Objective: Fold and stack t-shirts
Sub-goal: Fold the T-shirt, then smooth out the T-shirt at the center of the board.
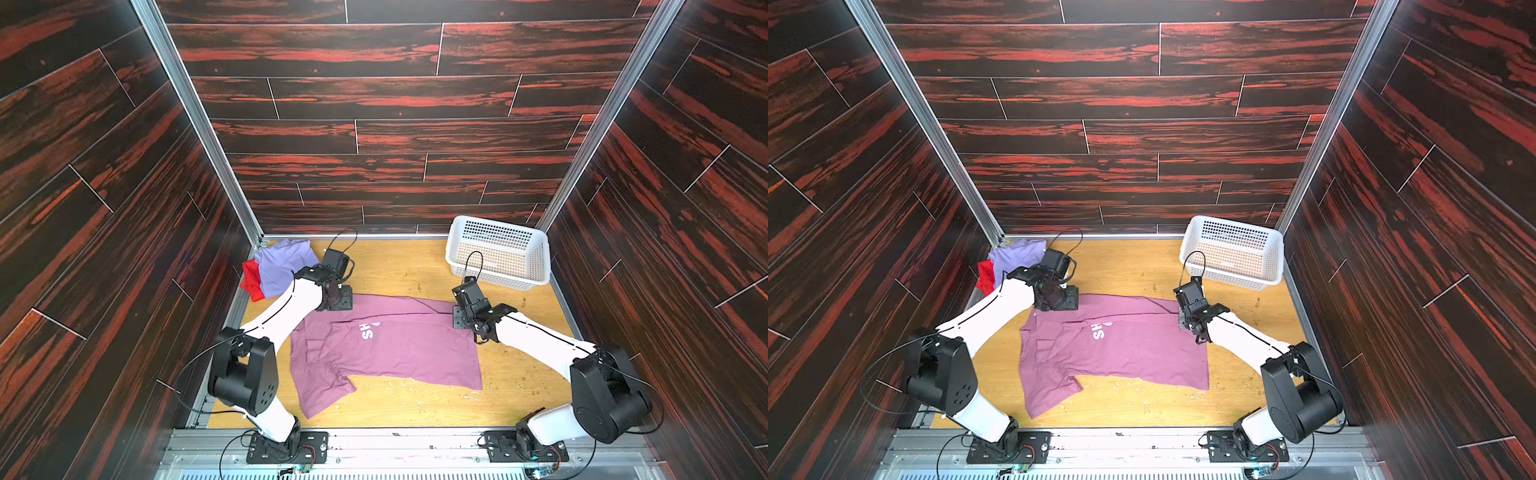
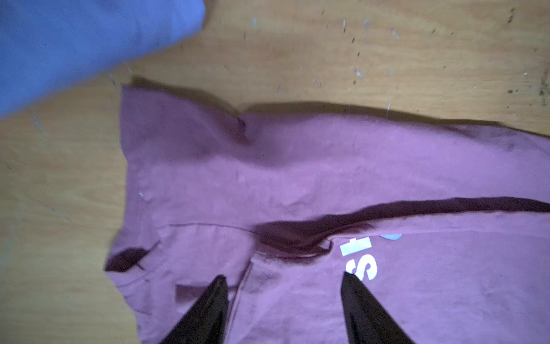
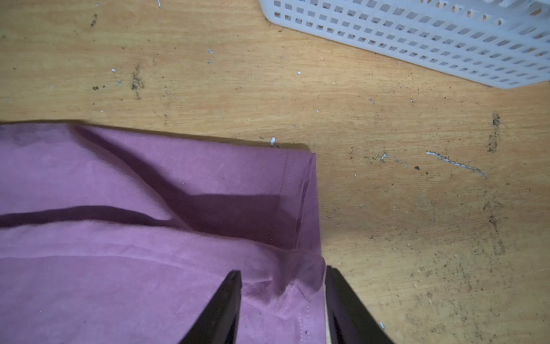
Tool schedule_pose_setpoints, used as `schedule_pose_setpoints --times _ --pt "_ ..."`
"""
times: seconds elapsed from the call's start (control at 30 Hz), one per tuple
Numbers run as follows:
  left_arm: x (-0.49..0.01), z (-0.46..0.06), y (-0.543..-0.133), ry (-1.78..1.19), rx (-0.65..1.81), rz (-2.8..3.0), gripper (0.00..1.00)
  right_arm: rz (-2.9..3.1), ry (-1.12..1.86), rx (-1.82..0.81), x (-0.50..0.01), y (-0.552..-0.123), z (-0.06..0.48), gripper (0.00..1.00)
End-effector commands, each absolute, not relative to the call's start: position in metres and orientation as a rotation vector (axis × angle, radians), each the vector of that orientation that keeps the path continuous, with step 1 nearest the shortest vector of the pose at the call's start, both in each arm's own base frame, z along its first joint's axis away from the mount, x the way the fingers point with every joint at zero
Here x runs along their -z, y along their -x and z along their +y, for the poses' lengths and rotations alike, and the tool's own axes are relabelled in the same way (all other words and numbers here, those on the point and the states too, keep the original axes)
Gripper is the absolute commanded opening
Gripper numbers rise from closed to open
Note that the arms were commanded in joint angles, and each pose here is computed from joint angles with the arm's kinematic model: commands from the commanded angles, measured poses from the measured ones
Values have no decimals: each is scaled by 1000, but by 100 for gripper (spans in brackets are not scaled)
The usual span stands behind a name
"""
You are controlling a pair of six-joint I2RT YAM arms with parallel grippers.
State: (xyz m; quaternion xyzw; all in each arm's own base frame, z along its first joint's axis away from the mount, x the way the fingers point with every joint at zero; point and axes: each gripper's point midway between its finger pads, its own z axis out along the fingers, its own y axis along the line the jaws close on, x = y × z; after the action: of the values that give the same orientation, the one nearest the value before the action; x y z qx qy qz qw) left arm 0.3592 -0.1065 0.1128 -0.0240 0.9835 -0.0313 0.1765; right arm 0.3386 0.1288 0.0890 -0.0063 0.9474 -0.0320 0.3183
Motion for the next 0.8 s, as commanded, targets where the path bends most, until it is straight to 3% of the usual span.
schedule_pose_setpoints --times 0.0,0.2,0.3,0.4,0.77 --pt "-92 -104 -326 89 98 2906 48 2500 18 63 -88 -334 132 46" --pt "-75 -94 -316 112 28 2947 45 2509 40 55 -85 -334 138 45" --pt "-68 -90 -317 116 -11 2946 55 2513 45 54 -84 -334 140 45" --pt "-58 -90 -321 127 -7 2953 58 2514 48 57 -84 -334 140 45" --pt "-23 -84 -345 225 66 2956 46 2513 48 73 -86 -334 139 43"
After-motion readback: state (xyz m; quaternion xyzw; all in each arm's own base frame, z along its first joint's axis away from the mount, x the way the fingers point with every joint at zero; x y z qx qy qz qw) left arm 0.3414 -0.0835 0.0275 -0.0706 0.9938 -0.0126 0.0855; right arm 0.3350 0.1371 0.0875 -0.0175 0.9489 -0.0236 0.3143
